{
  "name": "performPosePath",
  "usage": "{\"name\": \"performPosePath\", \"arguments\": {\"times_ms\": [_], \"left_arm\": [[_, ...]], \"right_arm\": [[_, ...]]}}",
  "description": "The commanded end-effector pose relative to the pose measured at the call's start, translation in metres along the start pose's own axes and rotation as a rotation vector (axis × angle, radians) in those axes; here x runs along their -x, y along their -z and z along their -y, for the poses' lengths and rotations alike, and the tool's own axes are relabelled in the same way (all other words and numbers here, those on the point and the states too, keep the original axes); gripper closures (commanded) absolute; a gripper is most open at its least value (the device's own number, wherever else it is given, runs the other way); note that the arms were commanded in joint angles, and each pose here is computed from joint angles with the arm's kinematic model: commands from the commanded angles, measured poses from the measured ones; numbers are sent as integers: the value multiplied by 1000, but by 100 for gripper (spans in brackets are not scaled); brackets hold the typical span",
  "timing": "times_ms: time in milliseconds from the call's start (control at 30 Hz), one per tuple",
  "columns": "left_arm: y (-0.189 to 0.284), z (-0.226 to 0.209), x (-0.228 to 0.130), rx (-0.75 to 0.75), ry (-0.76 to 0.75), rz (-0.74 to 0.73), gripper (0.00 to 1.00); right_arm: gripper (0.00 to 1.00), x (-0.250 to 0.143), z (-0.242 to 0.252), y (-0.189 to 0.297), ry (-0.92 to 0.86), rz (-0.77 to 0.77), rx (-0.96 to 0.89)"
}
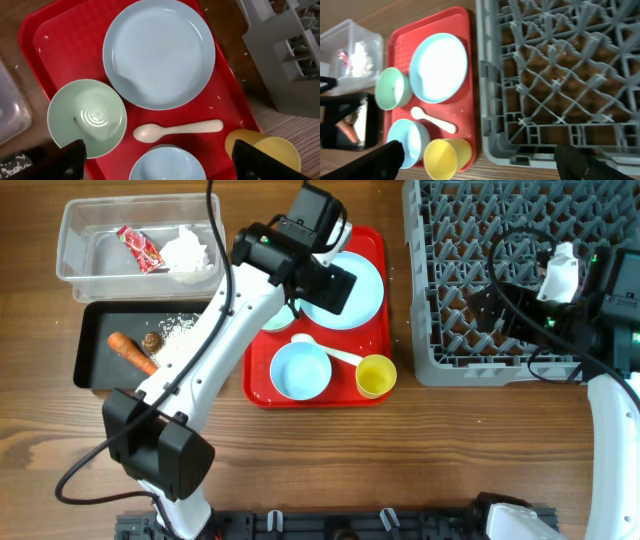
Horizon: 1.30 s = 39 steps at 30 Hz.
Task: Sort waste into correct bins and load items into the dishwasher rack
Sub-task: 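Return the green bowl to the red tray and release it, then grasp the yellow cup on the red tray with the left gripper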
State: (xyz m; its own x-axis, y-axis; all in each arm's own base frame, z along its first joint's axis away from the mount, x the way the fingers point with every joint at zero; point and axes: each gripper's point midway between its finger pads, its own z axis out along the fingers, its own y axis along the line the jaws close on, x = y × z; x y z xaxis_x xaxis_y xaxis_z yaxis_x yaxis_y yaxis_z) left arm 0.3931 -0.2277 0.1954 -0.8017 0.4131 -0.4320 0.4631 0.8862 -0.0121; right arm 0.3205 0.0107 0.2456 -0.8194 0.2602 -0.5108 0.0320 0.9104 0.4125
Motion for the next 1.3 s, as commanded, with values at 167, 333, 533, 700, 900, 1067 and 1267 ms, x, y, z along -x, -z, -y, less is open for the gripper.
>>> {"name": "performPosePath", "arguments": {"times_ms": [167,333,533,700,900,1067,1267], "left_arm": [[23,-59,-12,-80,452,-30,8],[29,0,-14,-337,228,-62,15],[-7,71,-57,-316,3,-210,15],[-46,103,-93,-274,-95,-335,19],[-85,107,-104,-229,-122,-389,28],[-112,105,-113,-211,-122,-430,57],[-107,118,-108,-290,-100,-419,96]], "right_arm": [[4,-24,-52,-32,82,-124,117],[7,-41,-47,-67,72,-218,-20],[8,-20,-21,-60,10,-145,-72],[8,-8,5,-43,-38,-97,-87],[7,-10,7,-42,-34,-106,-90],[7,-11,7,-42,-36,-109,-89],[7,-11,3,-42,-39,-112,-69]]}}
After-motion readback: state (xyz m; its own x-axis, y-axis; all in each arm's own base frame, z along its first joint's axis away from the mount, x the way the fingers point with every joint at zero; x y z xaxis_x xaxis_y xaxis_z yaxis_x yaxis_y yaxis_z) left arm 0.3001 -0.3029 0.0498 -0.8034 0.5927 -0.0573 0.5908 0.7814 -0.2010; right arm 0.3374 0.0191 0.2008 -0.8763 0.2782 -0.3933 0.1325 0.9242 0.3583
